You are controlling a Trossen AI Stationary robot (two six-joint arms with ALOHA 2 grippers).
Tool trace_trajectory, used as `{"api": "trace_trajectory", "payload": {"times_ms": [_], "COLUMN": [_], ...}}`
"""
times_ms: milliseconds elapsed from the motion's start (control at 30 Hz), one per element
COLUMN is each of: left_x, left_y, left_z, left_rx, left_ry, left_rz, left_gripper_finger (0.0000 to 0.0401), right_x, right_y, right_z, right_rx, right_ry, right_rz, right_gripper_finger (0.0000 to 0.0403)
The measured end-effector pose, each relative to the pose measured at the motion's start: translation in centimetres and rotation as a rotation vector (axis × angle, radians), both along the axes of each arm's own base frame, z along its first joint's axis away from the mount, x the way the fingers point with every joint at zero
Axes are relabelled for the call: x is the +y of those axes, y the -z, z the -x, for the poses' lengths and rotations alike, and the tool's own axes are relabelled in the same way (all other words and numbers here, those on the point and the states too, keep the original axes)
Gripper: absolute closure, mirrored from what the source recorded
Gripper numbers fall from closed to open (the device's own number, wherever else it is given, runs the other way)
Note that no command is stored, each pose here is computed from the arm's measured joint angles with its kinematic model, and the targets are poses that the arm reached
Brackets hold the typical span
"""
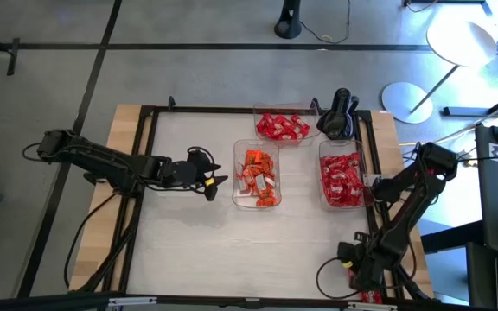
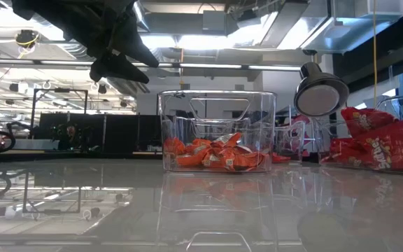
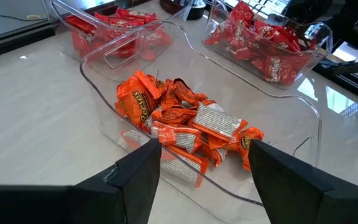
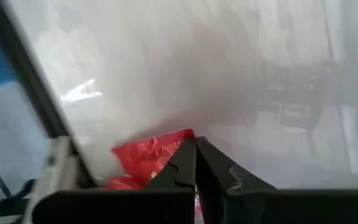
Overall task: Sort candy
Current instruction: Put the red candy pack into the bottom right transparent bin
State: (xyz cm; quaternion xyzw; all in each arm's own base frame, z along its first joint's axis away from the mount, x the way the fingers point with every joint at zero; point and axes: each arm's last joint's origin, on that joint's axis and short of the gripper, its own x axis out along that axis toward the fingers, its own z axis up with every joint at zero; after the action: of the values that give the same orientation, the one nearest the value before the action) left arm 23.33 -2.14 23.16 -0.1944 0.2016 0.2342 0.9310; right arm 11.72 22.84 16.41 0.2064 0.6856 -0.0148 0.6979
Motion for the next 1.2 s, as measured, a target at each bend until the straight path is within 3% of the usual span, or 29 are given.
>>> {"api": "trace_trajectory", "payload": {"times_ms": [300, 500, 700, 900, 1200], "left_x": [0.0, 0.0, 0.0, 0.0, 0.0], "left_y": [0.0, 0.0, 0.0, 0.0, 0.0], "left_z": [0.0, 0.0, 0.0, 0.0, 0.0], "left_rx": [-0.001, -0.003, -0.002, -0.003, 0.003], "left_ry": [-0.002, -0.003, 0.003, 0.002, 0.010], "left_rz": [0.003, 0.006, -0.006, -0.003, -0.017], "left_gripper_finger": [0.0168, 0.0168, 0.0168, 0.0168, 0.0168], "right_x": [-2.4, -6.3, -11.1, -15.5, -18.2], "right_y": [-5.4, -9.4, -12.8, -14.2, -14.6], "right_z": [-2.1, -1.9, -1.0, 0.2, 0.5], "right_rx": [-0.163, -0.231, -0.323, -0.293, -0.267], "right_ry": [-0.030, 0.011, 0.138, 0.282, 0.417], "right_rz": [0.036, 0.203, 0.364, 0.478, 0.591], "right_gripper_finger": [0.0401, 0.0402, 0.0402, 0.0402, 0.0386]}}
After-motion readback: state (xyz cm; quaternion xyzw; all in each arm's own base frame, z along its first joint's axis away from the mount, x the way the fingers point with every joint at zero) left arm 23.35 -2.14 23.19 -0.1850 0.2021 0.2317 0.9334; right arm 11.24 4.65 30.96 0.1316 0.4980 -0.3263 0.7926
